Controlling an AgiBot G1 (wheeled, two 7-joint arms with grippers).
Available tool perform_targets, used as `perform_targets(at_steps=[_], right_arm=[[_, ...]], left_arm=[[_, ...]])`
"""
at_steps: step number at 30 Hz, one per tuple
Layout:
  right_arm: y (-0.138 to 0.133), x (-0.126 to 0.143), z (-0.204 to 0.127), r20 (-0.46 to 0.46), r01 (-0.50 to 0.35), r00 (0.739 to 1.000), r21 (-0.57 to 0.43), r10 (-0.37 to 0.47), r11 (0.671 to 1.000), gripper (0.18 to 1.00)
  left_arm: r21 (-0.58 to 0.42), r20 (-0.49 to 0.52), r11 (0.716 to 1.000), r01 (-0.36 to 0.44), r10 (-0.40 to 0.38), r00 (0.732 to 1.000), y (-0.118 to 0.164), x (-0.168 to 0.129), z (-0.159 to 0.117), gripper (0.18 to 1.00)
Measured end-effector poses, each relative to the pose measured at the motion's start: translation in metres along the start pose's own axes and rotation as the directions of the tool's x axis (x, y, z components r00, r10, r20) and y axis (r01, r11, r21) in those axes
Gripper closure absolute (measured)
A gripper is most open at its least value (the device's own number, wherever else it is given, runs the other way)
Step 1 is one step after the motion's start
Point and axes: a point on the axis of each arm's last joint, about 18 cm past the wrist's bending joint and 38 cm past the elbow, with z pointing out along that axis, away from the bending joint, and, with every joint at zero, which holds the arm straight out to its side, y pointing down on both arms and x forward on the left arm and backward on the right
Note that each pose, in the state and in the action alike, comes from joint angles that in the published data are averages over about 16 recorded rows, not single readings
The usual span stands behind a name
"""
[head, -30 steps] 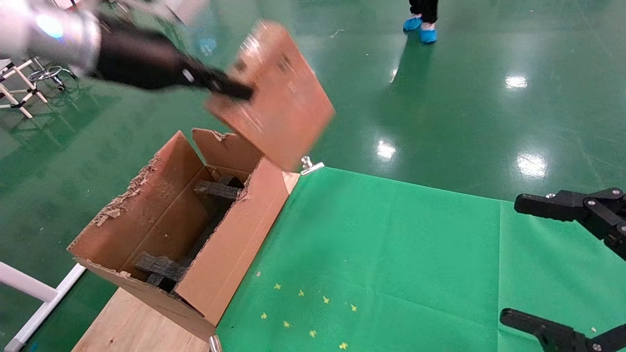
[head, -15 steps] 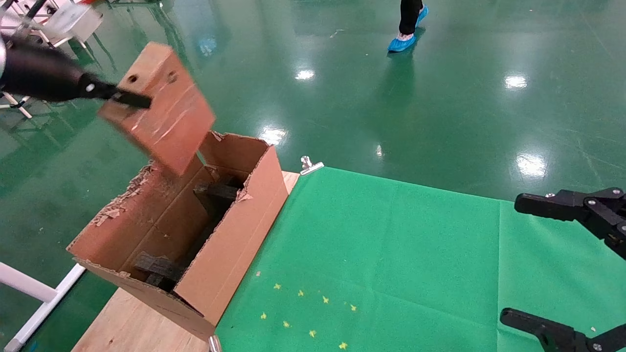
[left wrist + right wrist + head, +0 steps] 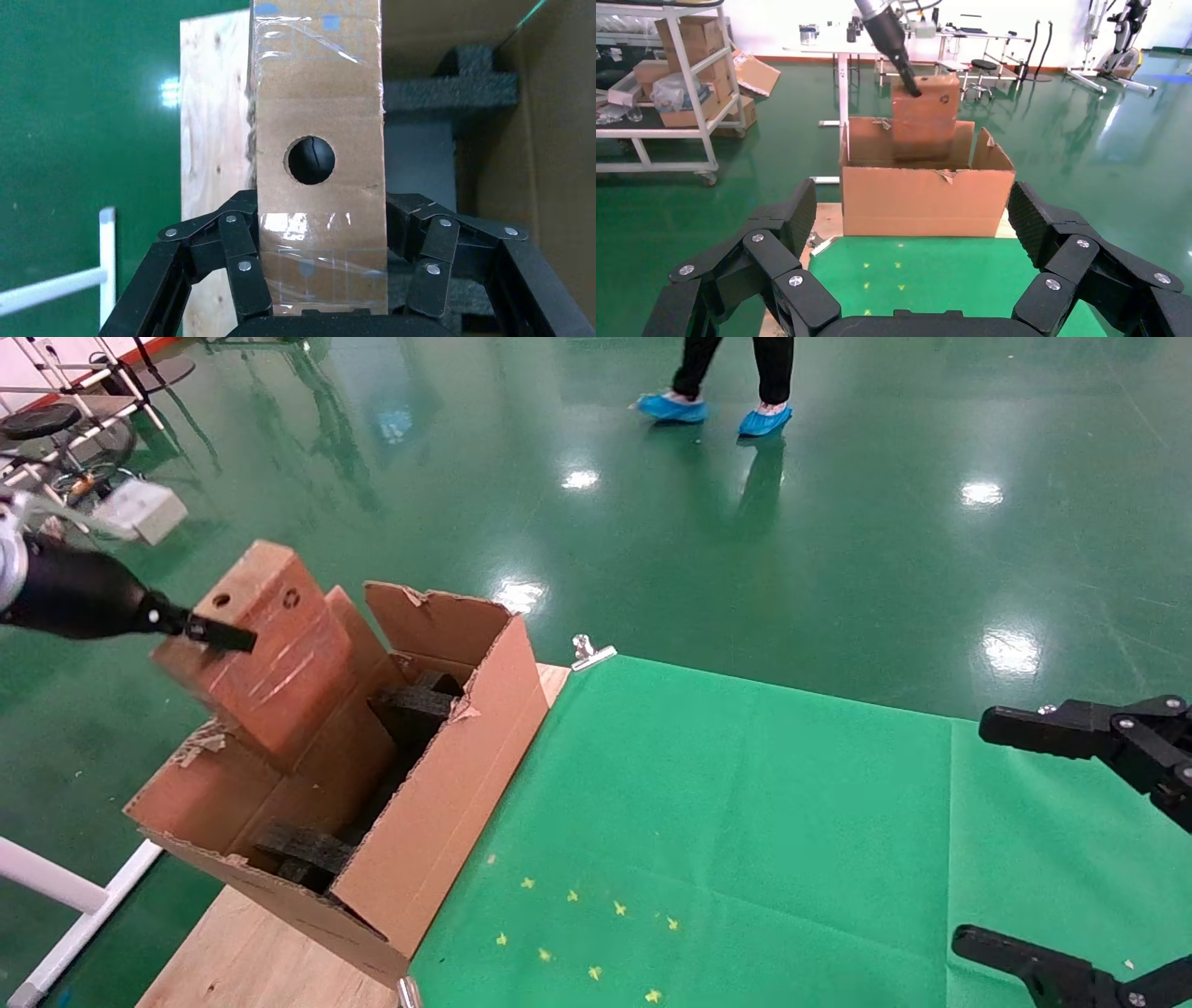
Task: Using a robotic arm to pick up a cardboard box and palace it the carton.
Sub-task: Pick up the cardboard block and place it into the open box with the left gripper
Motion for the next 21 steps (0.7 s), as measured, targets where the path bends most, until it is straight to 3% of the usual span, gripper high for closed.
perform_targets(at_steps=[21], right_arm=[[0.000, 0.000, 0.000, 0.000, 0.000, 1.000, 0.000, 0.000, 1.000, 0.178]], left_arm=[[-0.133, 0.038, 0.990, 0.055, -0.051, 0.998, 0.061, 0.006, 0.079, 0.897]])
